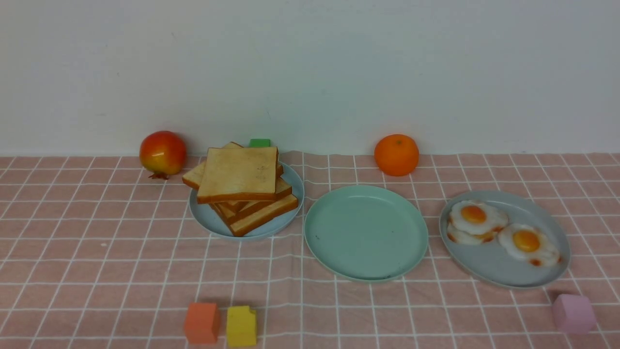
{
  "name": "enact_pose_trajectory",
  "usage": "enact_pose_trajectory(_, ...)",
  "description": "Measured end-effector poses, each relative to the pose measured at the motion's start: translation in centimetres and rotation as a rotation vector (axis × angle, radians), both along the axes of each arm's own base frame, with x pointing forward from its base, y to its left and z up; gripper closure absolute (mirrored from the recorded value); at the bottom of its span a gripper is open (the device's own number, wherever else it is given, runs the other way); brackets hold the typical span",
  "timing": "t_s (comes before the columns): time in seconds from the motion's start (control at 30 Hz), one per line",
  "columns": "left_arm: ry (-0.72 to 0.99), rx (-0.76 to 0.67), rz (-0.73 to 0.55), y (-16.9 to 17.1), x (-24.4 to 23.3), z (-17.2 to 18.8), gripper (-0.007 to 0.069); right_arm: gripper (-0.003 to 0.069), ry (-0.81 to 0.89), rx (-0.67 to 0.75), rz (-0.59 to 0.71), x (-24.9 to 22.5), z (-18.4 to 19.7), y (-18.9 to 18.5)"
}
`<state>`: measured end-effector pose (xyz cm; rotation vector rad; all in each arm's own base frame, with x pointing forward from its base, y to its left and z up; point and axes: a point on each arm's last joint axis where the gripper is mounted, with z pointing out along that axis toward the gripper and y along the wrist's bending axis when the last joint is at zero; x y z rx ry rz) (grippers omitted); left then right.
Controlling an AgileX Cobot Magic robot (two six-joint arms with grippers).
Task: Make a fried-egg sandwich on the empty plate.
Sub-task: Use the left arm to grab a slice of bread
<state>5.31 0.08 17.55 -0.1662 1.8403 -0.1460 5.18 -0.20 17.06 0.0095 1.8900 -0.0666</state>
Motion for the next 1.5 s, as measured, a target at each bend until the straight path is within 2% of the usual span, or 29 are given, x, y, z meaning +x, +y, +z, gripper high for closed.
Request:
enact_pose_trajectory(0.13,-0.034,0.021,-0.002,0.0,0.1,0.2,0.0385,0.0508,0.000,0.000,0.000,0.0,0.0,0.0)
enact_pose_trajectory(0.23,-0.153,-0.029,-0.014,-0.2,0.3,1.1,0.0385,0.0504,0.000,0.000,0.000,0.0,0.0,0.0)
enact_pose_trajectory(0.33,-0.384,-0.143,-0.040,-0.5,0.3,3.3,0.0385,0.0500,0.000,0.000,0.000,0.0,0.0,0.0)
enact_pose_trajectory(0.37,-0.400,-0.147,-0.042,-0.5,0.3,3.4,0.0385,0.0500,0.000,0.000,0.000,0.0,0.0,0.0)
enact_pose_trajectory(0.4,-0.525,-0.214,-0.056,-0.5,0.1,4.5,0.0385,0.0497,0.000,0.000,0.000,0.0,0.0,0.0)
enact_pose_trajectory(0.47,-0.651,-0.311,-0.070,-0.5,-0.3,5.7,0.0385,0.0495,0.000,0.000,0.000,0.0,0.0,0.0)
enact_pose_trajectory(0.57,-0.764,-0.456,-0.090,-0.3,-1.0,7.6,0.0385,0.0490,0.000,0.000,0.000,0.0,0.0,0.0)
enact_pose_trajectory(0.73,-0.854,-0.588,-0.132,-0.2,-3.1,14.3,0.0385,0.0483,0.000,0.000,0.000,0.0,0.0,0.0)
enact_pose_trajectory(0.77,-0.814,-0.603,-0.127,-0.2,-3.4,16.9,0.0385,0.0481,0.000,0.000,0.000,0.0,0.0,0.0)
enact_pose_trajectory(0.87,-0.599,-0.603,-0.072,-0.3,-2.2,20.4,0.0385,0.0477,0.000,0.000,0.000,0.0,0.0,0.0)
enact_pose_trajectory(0.93,-0.400,-0.586,-0.018,-0.4,-0.4,21.1,0.0385,0.0475,0.000,0.000,0.000,0.0,0.0,0.0)
enact_pose_trajectory(1.03,-0.050,-0.483,0.080,-0.5,3.4,19.5,0.0385,0.0472,0.000,0.000,0.000,0.0,0.0,0.0)
enact_pose_trajectory(1.07,-0.029,-0.478,0.086,-0.5,3.6,19.3,0.0385,0.0471,0.000,0.000,0.000,0.0,0.0,0.0)
enact_pose_trajectory(1.13,0.167,-0.403,0.138,-0.5,6.8,17.3,0.0385,0.0466,0.000,0.000,0.000,0.0,0.0,0.0)
enact_pose_trajectory(1.23,0.272,-0.390,0.158,-0.7,9.2,15.9,0.0385,0.0463,0.000,0.000,0.000,0.0,0.0,0.0)
enact_pose_trajectory(1.5,0.511,-0.633,0.205,-2.5,19.4,10.4,0.0385,0.0452,0.000,0.001,0.000,0.0,0.0,0.0)
